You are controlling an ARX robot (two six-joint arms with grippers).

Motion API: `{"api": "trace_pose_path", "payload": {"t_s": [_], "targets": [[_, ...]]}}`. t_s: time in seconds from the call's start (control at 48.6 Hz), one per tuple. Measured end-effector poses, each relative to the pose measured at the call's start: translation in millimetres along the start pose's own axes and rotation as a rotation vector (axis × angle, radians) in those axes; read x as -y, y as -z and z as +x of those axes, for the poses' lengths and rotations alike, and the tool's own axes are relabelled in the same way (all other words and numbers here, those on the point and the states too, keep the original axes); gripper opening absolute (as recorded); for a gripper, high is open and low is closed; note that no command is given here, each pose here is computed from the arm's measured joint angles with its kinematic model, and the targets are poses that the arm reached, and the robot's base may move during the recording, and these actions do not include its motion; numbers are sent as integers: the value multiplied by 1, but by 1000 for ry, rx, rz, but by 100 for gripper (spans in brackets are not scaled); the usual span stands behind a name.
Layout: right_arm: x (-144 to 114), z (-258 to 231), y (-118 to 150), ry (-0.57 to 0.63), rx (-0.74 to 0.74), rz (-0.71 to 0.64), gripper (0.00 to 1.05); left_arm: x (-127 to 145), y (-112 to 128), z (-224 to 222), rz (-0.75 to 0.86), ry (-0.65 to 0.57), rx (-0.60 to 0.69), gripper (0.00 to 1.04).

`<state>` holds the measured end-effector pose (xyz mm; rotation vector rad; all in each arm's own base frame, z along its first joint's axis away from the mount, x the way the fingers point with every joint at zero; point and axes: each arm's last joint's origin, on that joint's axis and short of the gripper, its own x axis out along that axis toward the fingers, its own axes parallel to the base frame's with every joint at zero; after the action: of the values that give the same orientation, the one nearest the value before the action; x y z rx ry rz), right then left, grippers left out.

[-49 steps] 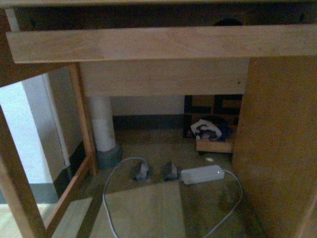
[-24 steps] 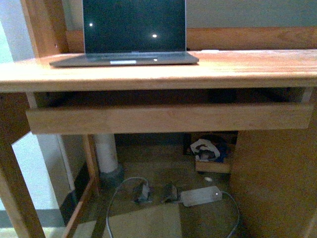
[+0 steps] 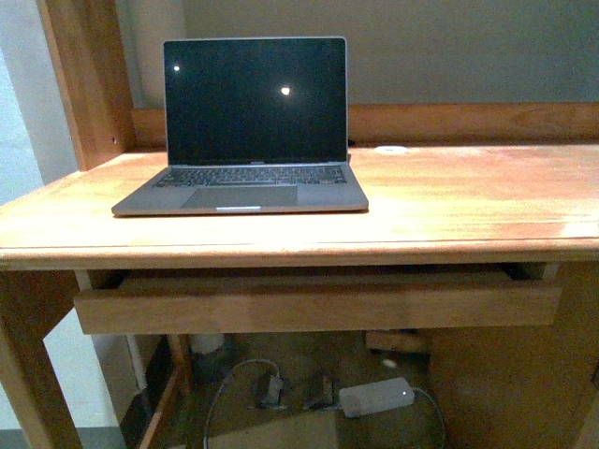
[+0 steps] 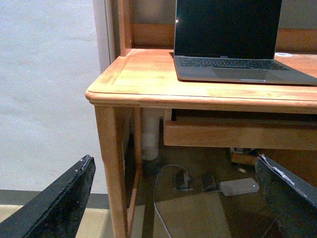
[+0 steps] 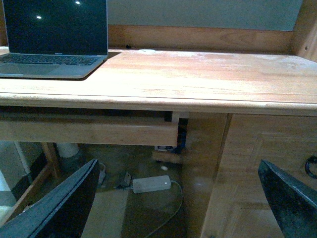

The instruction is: Place mouse

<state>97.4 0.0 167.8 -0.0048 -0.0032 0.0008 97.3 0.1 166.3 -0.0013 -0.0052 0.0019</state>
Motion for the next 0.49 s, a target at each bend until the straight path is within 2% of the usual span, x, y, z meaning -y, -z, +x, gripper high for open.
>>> {"api": "trace_pose_path", "payload": {"t_s": [0.165,0.267,0.35,0.432,0.494], "targets": [[0,0,0,0,0,0,98,3,-9,8,-51,24,70,98],[0,0,0,0,0,0,98,9,-8,28,-166,89,23,98],[0,0,0,0,0,0,98,13,-8,49,-289,107,-10,98],[0,0,0,0,0,0,98,22,-17,90,-501,155,2,98],[0,0,0,0,0,0,98,28,-7,122,-650,155,-53,98]]}}
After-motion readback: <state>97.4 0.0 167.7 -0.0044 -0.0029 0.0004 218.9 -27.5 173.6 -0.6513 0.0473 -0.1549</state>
